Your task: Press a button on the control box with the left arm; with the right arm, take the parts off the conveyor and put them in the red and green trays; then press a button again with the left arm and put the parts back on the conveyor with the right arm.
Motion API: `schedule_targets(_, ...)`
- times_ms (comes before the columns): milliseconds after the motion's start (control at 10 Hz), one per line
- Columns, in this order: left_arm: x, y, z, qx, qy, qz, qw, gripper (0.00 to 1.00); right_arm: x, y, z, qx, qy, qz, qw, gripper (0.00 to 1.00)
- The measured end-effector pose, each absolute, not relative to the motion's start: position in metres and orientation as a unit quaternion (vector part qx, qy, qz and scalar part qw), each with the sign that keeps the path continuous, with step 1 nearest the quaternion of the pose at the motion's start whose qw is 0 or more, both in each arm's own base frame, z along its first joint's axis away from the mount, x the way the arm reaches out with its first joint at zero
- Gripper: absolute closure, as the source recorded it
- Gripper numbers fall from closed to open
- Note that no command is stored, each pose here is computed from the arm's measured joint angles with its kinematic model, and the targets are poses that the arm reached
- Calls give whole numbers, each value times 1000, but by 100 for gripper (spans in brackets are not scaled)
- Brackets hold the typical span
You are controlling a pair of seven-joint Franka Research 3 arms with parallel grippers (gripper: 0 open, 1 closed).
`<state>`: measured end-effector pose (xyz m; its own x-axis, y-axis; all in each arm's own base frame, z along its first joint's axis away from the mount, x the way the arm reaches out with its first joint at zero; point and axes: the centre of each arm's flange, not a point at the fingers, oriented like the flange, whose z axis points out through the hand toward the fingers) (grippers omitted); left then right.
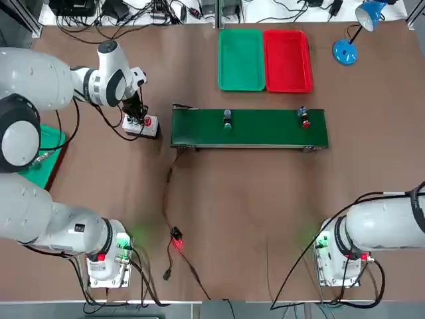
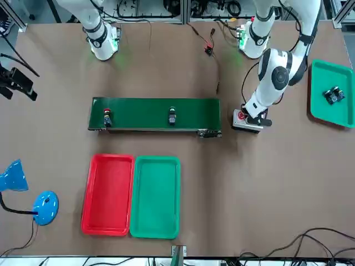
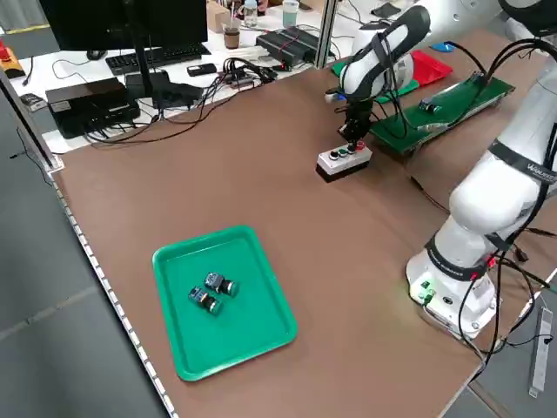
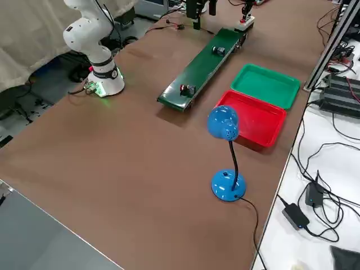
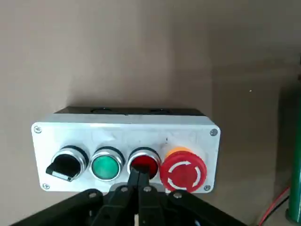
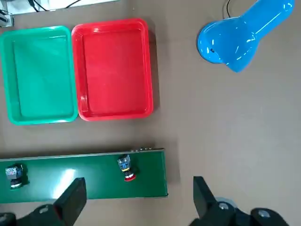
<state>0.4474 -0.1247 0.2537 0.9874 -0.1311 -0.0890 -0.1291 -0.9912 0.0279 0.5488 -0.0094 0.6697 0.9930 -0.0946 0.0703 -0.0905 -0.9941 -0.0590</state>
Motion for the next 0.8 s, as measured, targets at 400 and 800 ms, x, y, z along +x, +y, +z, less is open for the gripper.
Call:
schedule_targets(400,456,-127,267,997,-66,-43,11,97,549,-9,670,-998,46,-37,28,0)
schedule_targets(800,510,-136,372,997,-64,-26,16,72,549,-7,666,-999,34,-32,28,0)
